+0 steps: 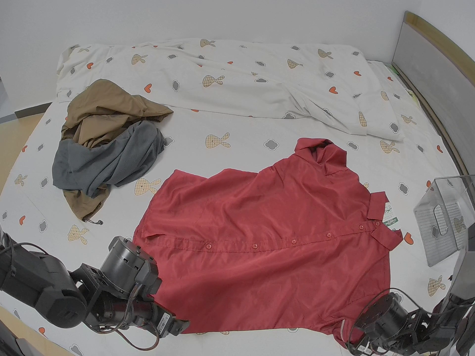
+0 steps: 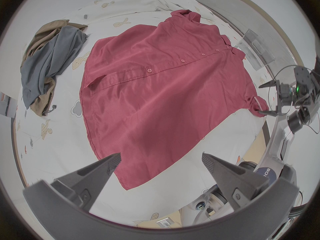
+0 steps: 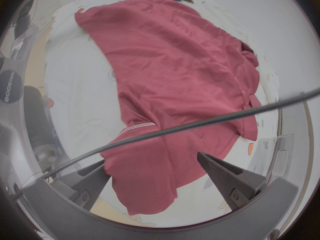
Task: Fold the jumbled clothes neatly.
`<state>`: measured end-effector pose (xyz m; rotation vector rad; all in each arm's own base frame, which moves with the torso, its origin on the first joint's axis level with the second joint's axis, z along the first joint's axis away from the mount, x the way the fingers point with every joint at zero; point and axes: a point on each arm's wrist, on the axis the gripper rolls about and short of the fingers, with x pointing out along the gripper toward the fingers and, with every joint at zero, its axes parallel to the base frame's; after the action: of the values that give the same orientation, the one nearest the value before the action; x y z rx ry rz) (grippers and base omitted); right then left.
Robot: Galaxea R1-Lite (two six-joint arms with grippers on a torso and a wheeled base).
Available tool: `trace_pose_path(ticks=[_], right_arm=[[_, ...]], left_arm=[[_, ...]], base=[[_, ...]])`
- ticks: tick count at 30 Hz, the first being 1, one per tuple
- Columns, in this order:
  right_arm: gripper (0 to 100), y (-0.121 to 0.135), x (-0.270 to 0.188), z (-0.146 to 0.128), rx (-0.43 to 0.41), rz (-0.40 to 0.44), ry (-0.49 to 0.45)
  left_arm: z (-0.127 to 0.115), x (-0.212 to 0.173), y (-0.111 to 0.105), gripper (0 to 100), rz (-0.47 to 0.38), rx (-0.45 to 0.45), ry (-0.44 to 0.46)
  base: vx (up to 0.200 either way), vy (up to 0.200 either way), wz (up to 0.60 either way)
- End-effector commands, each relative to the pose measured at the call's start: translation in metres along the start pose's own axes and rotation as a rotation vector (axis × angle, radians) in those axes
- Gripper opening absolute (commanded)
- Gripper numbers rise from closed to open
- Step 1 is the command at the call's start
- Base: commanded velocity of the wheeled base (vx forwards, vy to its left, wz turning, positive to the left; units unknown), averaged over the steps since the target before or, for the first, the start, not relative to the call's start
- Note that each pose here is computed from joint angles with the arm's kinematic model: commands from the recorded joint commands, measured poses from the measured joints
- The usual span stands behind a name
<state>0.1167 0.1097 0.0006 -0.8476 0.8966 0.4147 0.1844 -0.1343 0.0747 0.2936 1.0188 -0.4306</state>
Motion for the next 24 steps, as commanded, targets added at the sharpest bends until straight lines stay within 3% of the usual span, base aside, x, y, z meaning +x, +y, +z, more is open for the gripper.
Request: trace_pose_path(ticks=[1, 6, 24], right_arm=[[100, -0.022, -0.015, -0.002, 0.091, -0.060, -0.077], [100, -0.029, -0.016, -0.003, 0.127, -0.082, -0.075], [100, -0.034, -0.033, -0.020, 0.123, -0.076, -0.023]], left_arm=[[0.000, 0.000, 0.000, 100, 0.001, -0.001, 0.000], [0.000, 0.000, 0.000, 100, 0.001, -0.001, 0.000], [0.000, 0.000, 0.000, 100, 0.000, 0.000, 0.001]], base=[[0.000, 0.000, 0.00], [0.000, 0.000, 0.00], [0.000, 0.000, 0.00]])
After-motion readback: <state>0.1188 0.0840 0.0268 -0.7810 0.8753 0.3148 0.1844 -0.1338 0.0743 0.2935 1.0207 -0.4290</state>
